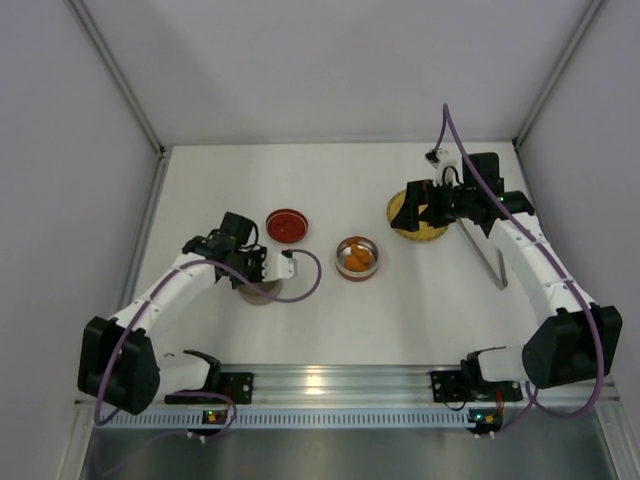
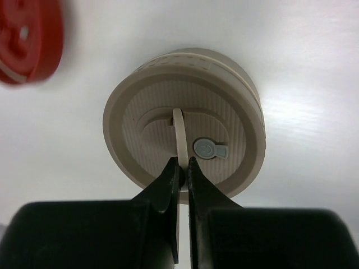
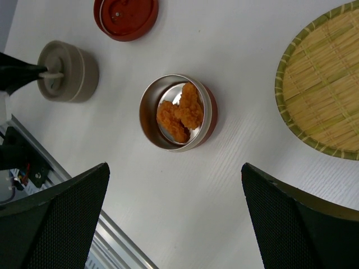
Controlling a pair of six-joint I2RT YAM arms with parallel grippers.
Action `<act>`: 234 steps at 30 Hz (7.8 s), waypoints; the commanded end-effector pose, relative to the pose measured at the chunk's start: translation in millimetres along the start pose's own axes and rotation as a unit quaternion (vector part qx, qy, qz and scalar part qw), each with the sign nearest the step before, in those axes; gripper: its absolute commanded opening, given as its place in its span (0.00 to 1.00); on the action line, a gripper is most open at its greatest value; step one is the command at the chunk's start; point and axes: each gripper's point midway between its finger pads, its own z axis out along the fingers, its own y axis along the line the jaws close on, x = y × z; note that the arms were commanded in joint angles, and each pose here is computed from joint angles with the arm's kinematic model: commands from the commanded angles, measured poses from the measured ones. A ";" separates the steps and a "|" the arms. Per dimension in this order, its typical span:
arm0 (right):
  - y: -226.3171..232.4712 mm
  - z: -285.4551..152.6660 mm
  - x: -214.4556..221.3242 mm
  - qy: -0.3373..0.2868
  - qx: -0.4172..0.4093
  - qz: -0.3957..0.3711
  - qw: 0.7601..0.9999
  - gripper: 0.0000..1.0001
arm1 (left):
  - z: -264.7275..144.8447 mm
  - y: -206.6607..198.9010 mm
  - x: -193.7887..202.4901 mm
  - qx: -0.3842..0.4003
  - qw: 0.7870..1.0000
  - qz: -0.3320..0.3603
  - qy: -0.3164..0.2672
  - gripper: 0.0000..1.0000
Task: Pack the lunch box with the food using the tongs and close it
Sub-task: Move the packing box to the center of the board, then pick up the box lid from the center of the board.
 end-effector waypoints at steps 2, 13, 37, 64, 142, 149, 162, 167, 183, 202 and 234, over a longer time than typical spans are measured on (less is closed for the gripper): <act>3.0 -14.4 -14.9 -0.025 0.003 -0.019 1.000 0.99 | 4.4 -116.2 -9.7 0.179 0.983 0.031 0.002 0.00; 1.9 -14.1 -13.2 -0.023 0.005 -0.019 1.000 0.99 | -3.3 -152.1 -27.5 0.222 0.972 0.079 -0.005 0.06; 4.0 -8.3 -7.6 -0.015 -0.013 -0.011 1.000 0.99 | -12.2 -158.0 -39.1 0.214 0.972 0.098 -0.010 0.29; 8.1 -6.8 -3.3 -0.011 -0.028 -0.012 0.999 0.99 | -3.0 -70.0 -82.8 0.100 0.993 0.055 -0.038 0.44; -21.8 33.0 21.9 0.042 -0.023 0.007 0.999 0.99 | 80.1 100.0 -69.4 -0.237 0.908 0.308 -0.153 0.37; -20.7 34.1 20.8 0.043 -0.027 0.010 0.999 1.00 | 73.3 98.5 -67.5 -0.255 0.903 0.313 -0.148 0.17; -13.8 32.1 20.6 0.031 -0.038 0.002 0.999 0.99 | 28.2 127.9 -86.7 -0.295 0.904 0.264 -0.163 0.00; 1.3 32.8 -4.9 -0.032 -0.066 -0.022 0.997 0.99 | -15.5 146.9 -103.3 -0.310 0.910 0.206 -0.181 0.00; 111.3 23.8 -98.1 -0.313 -0.196 -0.180 0.912 0.90 | -167.6 157.1 -167.3 -0.375 0.886 0.065 -0.264 0.00; 185.6 18.9 -114.9 -0.461 -0.336 -0.164 0.805 0.69 | -215.8 131.4 -222.8 -0.349 0.874 -0.035 -0.338 0.00; 222.1 15.2 -125.5 -0.479 -0.401 -0.194 0.756 0.66 | -220.0 103.0 -247.4 -0.284 0.871 -0.085 -0.391 0.00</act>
